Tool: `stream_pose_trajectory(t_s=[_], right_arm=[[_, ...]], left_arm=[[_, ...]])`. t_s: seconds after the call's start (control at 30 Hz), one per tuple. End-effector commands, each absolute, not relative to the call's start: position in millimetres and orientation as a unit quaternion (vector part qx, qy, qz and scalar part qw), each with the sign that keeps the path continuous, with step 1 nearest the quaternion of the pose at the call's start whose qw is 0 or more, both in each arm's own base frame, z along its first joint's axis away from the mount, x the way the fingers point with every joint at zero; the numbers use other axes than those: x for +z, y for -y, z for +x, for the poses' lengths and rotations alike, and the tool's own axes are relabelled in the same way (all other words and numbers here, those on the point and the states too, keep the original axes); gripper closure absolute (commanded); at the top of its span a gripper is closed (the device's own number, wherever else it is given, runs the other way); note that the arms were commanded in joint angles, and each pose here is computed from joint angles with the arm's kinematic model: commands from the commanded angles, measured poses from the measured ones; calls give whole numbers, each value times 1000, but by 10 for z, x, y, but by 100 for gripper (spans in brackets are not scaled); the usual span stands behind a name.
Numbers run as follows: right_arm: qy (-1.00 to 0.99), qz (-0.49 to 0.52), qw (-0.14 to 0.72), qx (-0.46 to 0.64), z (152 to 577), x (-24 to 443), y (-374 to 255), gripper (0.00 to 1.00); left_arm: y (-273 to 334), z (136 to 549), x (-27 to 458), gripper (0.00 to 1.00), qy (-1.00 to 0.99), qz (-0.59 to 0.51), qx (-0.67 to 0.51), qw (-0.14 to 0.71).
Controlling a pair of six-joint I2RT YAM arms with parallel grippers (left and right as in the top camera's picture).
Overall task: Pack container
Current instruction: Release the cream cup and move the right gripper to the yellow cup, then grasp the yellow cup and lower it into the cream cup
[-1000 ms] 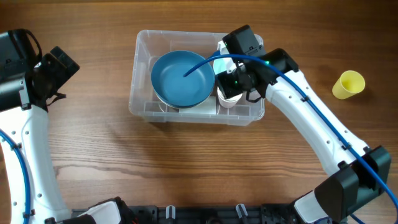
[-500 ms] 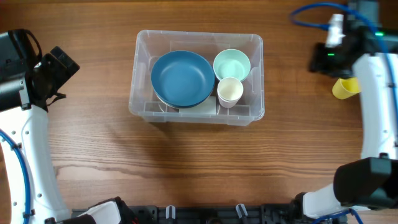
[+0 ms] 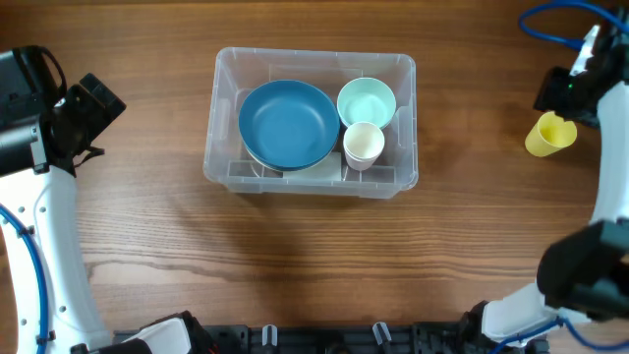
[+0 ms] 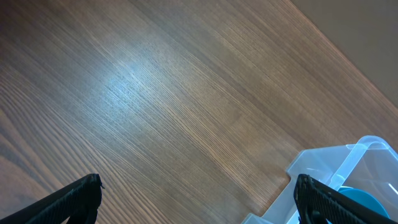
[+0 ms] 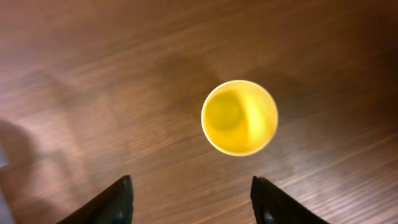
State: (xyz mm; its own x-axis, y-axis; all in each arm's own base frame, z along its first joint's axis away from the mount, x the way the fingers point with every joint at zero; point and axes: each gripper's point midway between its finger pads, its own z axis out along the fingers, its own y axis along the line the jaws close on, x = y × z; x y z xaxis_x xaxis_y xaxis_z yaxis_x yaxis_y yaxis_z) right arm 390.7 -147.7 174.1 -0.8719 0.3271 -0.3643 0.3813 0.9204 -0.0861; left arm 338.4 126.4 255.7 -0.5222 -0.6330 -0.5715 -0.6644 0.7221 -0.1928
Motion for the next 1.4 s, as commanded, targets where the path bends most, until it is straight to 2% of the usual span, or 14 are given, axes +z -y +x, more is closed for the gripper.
stream_pose_trajectory(t_s=[0.0, 0.23, 0.43, 0.63, 0.73, 0.87, 1.13, 1.37], right_arm=[[-971, 182, 114, -107, 3899, 1228, 1617, 38], [-977, 180, 56, -104, 3939, 632, 1650, 37], [-977, 182, 37, -101, 3932, 437, 1649, 40], [-975, 191, 40, -101, 3931, 462, 1653, 73], [-975, 192, 41, -101, 3928, 477, 1651, 76], [-975, 193, 42, -102, 3931, 497, 1653, 96], [-975, 195, 62, -89, 3965, 641, 1609, 96], [-971, 176, 153, -45, 4086, 1378, 1354, 96]], left_arm=[[-1278, 3380, 2634, 0, -866, -377, 23, 327], [-1277, 3380, 2634, 0, -866, -377, 22, 327], [-1278, 3380, 2634, 0, -866, -377, 23, 327], [-1278, 3380, 2634, 0, -866, -377, 23, 327], [-1278, 3380, 2634, 0, -866, -377, 23, 327], [-1278, 3380, 2634, 0, -866, -377, 23, 327], [-1278, 3380, 2634, 0, -866, -377, 23, 327], [-1278, 3380, 2634, 0, -866, -377, 23, 327]])
